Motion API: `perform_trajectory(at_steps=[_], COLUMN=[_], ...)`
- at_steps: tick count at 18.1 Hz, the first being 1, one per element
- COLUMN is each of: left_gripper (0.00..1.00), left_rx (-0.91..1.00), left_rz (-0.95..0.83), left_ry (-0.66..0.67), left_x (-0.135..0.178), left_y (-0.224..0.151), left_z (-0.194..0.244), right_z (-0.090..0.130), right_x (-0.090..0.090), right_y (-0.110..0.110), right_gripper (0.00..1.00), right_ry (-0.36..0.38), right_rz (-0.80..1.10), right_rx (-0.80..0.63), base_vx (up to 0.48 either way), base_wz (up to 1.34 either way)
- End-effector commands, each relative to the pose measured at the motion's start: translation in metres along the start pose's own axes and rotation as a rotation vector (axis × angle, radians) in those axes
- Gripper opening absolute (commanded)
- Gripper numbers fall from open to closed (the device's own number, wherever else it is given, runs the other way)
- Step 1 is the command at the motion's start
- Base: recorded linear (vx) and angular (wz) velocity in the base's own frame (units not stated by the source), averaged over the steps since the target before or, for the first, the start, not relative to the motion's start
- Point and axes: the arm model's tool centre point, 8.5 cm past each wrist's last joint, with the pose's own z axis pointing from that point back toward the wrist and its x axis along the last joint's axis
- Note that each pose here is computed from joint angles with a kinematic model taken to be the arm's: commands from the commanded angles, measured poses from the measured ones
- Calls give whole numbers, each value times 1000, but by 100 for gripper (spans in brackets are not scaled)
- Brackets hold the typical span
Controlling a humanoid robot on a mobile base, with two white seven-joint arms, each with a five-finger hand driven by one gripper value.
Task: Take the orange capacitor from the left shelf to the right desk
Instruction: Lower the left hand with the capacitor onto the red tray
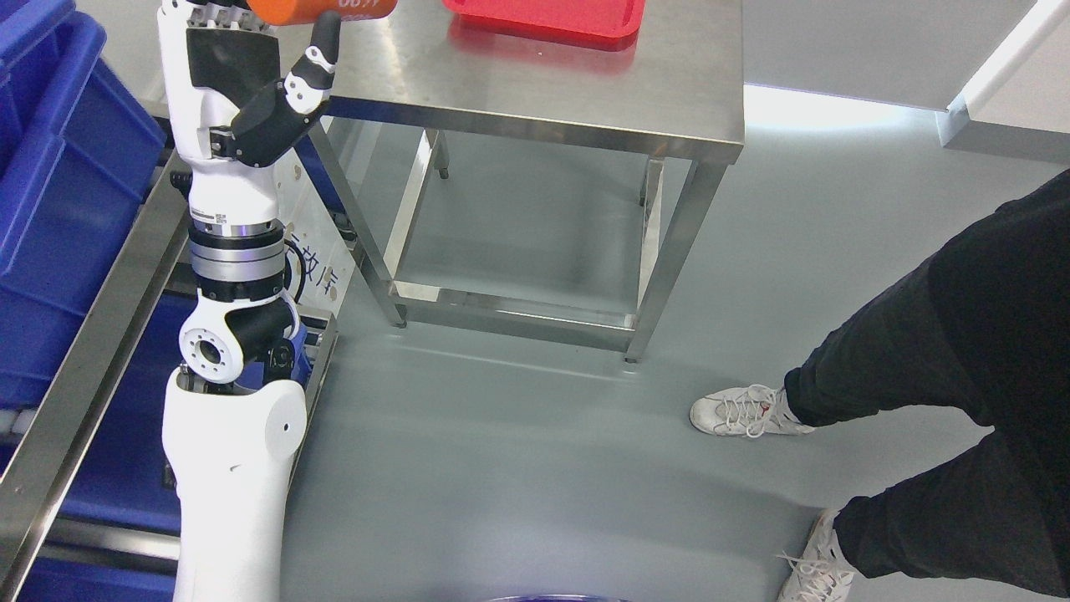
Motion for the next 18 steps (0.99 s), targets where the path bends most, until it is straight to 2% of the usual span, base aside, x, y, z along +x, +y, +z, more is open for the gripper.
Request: perform_trajectory(at_steps=[1,7,13,18], left_gripper=[14,14,14,14], left_rx=[-54,-60,-139,-186], left_rz=[23,28,92,34], left_ry=[15,19,149,263], left_x=[-5,-5,-26,-50], left_y=[-15,-18,-49,-54], left_z=[0,0,4,9], right_z=[0,0,0,0], right_x=[-8,-7,-7,-7], right_y=[-11,-11,-11,-11], right_gripper=[100,100,100,100], right_ry=[9,7,7,7], right_rz=[-7,-7,-7,-7], right_rx=[-17,-17,-17,-17], base_vx=[287,269,236,210], base_wz=[-79,-67,-102,-105])
